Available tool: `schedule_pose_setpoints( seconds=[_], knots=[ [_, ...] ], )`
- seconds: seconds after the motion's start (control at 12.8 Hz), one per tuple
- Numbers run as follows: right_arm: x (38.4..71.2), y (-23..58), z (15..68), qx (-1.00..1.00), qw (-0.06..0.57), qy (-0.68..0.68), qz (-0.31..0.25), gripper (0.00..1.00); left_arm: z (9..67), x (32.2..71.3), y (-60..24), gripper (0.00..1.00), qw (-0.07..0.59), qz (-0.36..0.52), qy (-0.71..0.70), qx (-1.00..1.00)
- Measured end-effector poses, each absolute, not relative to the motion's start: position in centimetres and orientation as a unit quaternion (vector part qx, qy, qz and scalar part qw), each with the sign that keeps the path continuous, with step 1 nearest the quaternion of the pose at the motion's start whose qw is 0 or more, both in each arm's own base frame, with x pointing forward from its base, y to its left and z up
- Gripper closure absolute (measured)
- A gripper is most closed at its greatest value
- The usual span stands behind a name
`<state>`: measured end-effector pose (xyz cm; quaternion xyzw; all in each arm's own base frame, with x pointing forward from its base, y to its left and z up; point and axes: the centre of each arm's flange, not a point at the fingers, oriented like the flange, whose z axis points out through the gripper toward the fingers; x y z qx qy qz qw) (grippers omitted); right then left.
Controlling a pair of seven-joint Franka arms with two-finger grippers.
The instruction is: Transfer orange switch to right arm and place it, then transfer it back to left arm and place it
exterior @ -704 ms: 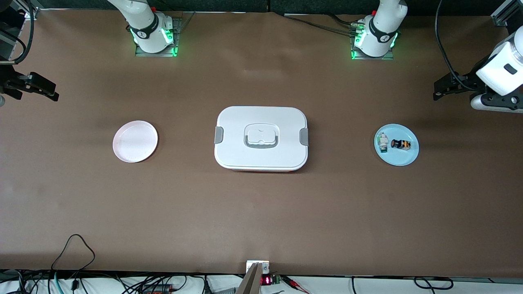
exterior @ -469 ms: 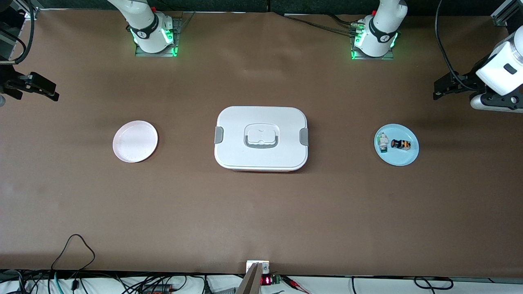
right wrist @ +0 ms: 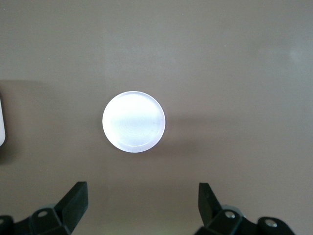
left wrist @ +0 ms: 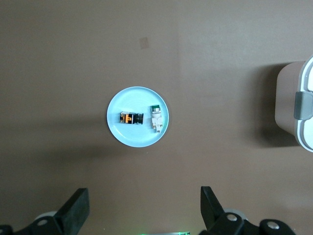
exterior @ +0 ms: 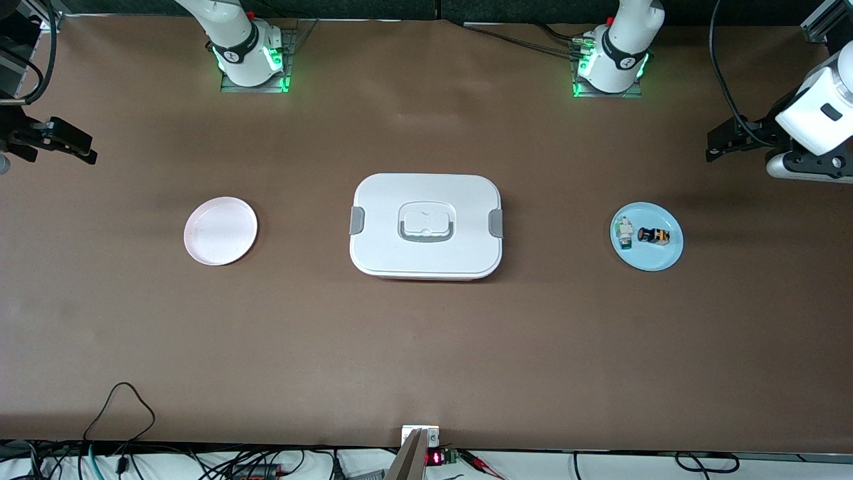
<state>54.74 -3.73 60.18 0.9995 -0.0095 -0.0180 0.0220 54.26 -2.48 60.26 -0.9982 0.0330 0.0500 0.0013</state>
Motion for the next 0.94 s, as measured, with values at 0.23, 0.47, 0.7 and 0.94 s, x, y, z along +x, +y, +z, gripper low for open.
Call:
schedule_pose_setpoints(
  seconds=[0.23,0.47,0.7,0.94],
  knots=[
    [54.7,-3.7,60.2,1.000,0.022,-0.009,-0.020,0.00,60.7,53.8,-2.6,0.00,0.002,0.062,0.030,-0.998],
    [54.7,-3.7,60.1,1.000,0.022,-0.008,-0.020,0.00,61.5,53.3,-2.2,0.00,0.002,0.063,0.026,-0.998],
    [54.7,-3.7,60.1,1.000,0.022,-0.007,-0.020,0.00,61.7,53.2,-1.3,0.00,0.001,0.062,0.032,-0.998],
    [54.7,-3.7,60.1,1.000,0.022,-0.006,-0.021,0.00,59.0,54.2,-0.6,0.00,-0.004,0.091,0.062,-0.994]
  ],
)
